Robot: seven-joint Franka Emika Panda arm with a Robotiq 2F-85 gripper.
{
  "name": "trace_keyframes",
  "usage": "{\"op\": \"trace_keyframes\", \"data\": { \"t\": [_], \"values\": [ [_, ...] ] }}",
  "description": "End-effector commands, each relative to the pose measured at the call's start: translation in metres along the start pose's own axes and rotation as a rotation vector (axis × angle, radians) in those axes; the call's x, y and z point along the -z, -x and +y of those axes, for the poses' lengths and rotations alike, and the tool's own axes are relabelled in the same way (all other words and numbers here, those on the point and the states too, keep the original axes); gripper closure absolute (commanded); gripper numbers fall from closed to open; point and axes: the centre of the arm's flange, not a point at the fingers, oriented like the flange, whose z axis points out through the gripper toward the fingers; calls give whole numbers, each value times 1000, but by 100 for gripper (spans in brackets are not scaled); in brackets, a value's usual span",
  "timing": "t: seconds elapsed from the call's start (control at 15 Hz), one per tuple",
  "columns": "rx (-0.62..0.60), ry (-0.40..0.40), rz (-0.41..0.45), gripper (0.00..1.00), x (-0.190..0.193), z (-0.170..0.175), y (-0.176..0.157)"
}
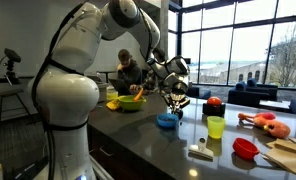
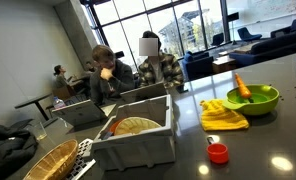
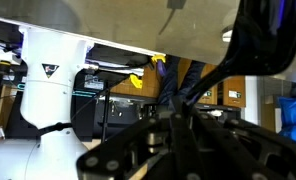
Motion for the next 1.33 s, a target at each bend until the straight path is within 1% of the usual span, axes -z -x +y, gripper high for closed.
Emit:
{"op": "trace_keyframes", "data": {
  "t": [0.0, 0.47, 0.67, 1.27],
  "values": [
    [-29, -37, 11, 99, 4, 11, 2],
    [-27, -84, -4, 99, 18, 34, 3],
    [-29, -94, 0, 99, 19, 37, 9],
    [28, -100, -14, 99, 12, 48, 46]
  ]
}}
